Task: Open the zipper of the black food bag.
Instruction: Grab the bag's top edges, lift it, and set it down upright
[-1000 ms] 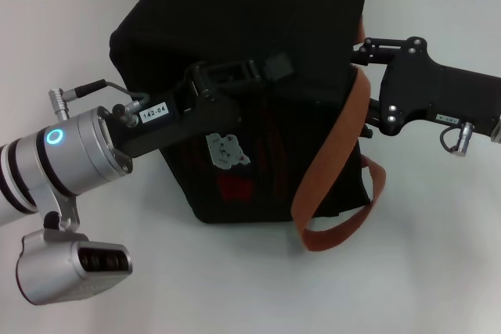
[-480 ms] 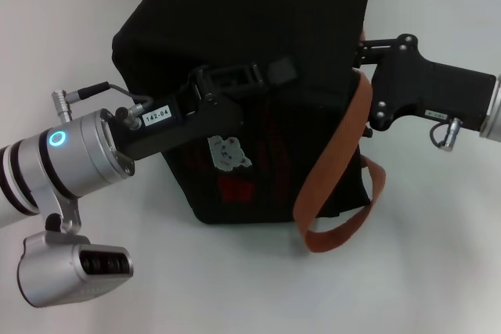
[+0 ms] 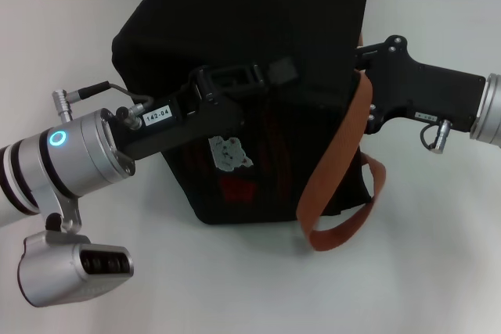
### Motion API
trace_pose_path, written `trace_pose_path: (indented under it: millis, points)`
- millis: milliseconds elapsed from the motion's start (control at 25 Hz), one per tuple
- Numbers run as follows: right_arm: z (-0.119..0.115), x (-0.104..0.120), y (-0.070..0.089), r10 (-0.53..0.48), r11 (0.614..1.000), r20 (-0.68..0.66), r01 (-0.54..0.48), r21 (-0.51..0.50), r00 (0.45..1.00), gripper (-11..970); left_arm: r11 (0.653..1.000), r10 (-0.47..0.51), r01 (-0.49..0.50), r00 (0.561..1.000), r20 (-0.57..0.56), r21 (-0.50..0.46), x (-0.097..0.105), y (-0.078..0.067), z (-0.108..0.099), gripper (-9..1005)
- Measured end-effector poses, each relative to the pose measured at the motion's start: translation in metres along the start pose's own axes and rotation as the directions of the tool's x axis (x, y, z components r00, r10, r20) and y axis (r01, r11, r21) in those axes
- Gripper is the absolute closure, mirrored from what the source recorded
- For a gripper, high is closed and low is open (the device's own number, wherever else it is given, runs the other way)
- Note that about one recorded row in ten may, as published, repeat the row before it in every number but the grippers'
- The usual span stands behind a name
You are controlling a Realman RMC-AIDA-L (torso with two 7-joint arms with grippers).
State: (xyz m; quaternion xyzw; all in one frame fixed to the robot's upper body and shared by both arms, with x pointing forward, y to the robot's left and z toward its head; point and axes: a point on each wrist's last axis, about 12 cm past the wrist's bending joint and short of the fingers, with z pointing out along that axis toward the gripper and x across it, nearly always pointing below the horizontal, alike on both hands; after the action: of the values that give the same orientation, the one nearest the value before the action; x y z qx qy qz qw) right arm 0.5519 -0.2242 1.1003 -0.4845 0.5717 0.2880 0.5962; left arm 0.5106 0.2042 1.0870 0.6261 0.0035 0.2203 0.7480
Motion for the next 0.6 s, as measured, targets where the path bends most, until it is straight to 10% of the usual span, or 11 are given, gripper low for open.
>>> trace_pose_path:
  millis: [280,600]
  points:
    - [0.000,0.002,0.005,-0.025,0.999,-0.011,0.025,-0.025,1.000,965,1.000,-0.019,0.019,1.000,-0.009,-0.001,0.001,0.000,0.000,897]
    - [-0.025,0.024,0.025,-0.032,0.998,-0.144,0.022,-0.066,0.989,939,0.996,-0.083,0.082,0.995,-0.052,-0.028,0.008,0.003,0.001,897]
